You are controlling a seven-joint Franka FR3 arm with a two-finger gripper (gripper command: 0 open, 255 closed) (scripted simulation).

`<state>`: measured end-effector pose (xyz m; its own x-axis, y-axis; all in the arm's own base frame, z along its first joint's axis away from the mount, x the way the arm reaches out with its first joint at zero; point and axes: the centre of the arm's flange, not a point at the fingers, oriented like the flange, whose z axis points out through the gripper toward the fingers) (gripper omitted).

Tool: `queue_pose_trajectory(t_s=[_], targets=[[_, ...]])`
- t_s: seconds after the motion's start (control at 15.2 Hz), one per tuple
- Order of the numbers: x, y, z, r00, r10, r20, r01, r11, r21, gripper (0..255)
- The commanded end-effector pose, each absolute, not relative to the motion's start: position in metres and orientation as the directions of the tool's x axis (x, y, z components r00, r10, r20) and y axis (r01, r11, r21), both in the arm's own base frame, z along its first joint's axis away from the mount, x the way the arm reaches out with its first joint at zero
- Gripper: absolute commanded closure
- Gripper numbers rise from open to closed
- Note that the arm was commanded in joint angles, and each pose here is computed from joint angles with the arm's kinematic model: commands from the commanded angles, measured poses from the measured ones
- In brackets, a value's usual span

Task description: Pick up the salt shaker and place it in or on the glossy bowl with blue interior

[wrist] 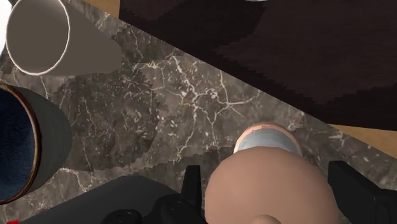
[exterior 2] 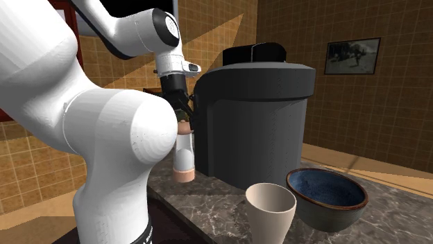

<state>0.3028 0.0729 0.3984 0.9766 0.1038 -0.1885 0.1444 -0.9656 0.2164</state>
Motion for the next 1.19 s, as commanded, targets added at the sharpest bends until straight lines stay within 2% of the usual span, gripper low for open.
queue_pose_trajectory(t_s=[0.0,1.12], targets=[[0.303,0.073,0.409,0.976,0.104,-0.189,0.144,-0.966,0.216,255],[0.303,0.073,0.499,0.976,0.104,-0.189,0.144,-0.966,0.216,255]])
